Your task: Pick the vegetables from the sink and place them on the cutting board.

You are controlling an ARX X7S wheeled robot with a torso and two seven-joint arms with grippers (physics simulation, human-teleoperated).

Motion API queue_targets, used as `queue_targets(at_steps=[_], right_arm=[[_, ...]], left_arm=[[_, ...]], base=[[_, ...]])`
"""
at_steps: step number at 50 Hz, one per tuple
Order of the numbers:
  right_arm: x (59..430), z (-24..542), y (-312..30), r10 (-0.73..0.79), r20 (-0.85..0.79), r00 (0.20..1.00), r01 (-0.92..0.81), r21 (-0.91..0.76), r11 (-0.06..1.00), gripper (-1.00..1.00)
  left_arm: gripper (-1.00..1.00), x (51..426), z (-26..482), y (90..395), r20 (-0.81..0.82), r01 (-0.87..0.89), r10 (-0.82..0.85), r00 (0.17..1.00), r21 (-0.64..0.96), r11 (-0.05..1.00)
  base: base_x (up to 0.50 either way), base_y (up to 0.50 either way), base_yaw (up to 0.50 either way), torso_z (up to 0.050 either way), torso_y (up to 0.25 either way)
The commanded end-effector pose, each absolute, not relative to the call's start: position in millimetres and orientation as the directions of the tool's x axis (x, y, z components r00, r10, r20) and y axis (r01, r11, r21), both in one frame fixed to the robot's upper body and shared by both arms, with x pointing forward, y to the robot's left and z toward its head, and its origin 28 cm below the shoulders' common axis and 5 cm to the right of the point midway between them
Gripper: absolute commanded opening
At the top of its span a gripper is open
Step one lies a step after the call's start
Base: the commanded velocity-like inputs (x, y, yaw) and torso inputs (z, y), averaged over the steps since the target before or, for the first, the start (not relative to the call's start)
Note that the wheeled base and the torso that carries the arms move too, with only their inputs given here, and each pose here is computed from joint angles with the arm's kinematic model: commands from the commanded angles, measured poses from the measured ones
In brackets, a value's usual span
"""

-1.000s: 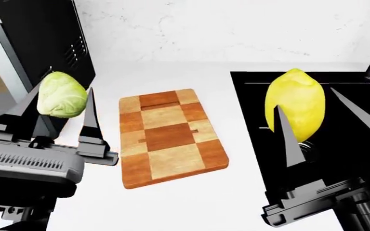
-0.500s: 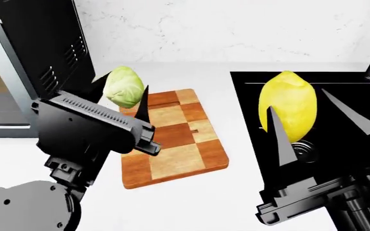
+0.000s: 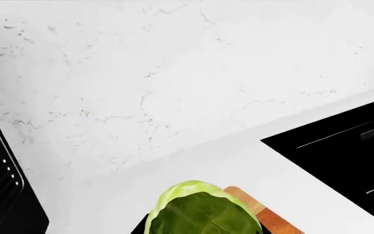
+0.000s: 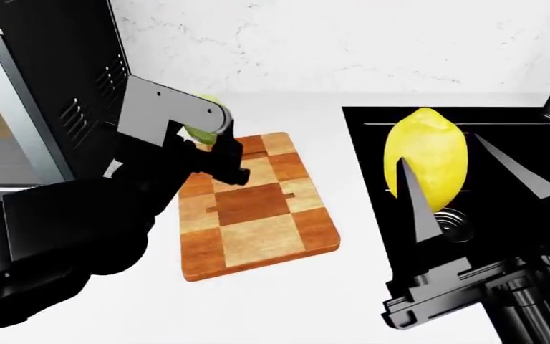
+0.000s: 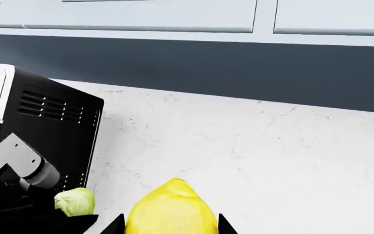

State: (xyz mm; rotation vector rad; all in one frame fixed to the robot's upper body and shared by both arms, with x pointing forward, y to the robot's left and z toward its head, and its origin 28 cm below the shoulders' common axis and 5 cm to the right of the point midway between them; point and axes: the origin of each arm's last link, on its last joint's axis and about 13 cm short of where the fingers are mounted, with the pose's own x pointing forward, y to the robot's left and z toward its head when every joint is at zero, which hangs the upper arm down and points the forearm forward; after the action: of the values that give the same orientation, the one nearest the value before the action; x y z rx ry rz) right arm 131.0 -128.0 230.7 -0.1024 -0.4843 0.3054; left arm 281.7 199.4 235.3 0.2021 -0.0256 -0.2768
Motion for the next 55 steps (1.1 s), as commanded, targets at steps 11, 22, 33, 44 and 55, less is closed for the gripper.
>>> queue_targets(at_steps=[11, 22, 33, 44, 55], right_arm=[[134, 231, -129, 0.317, 0.452, 0.834, -0.270, -0.166, 0.948, -1.00], [134, 231, -129, 0.317, 0.451, 0.834, -0.273, -0.162, 0.948, -1.00], [134, 231, -129, 0.318, 0.448, 0.835, -0.276, -0.157, 0.948, -1.00], [135, 230, -128, 0.319, 0.442, 0.838, -0.278, -0.156, 0.948, -1.00], [137, 229, -129, 0.319, 0.440, 0.839, -0.281, -0.153, 0.948, -1.00]], left_arm=[[-1.00, 303, 219, 198, -0.135, 0.289, -0.271, 0.953, 0.139, 0.947], [-1.00, 303, 212, 196, -0.160, 0.306, -0.284, 0.946, 0.140, 0.942], [-1.00, 302, 202, 197, -0.192, 0.313, -0.284, 0.939, 0.138, 0.940], [-1.00, 304, 196, 199, -0.215, 0.300, -0.268, 0.939, 0.131, 0.945], [1.00, 305, 196, 200, -0.216, 0.290, -0.259, 0.942, 0.126, 0.949]], base=[[0.00, 0.00, 0.00, 0.000, 0.000], [0.00, 0.00, 0.00, 0.000, 0.001], [0.00, 0.00, 0.00, 0.000, 0.000], [0.00, 0.00, 0.00, 0.000, 0.000], [0.00, 0.00, 0.00, 0.000, 0.001]])
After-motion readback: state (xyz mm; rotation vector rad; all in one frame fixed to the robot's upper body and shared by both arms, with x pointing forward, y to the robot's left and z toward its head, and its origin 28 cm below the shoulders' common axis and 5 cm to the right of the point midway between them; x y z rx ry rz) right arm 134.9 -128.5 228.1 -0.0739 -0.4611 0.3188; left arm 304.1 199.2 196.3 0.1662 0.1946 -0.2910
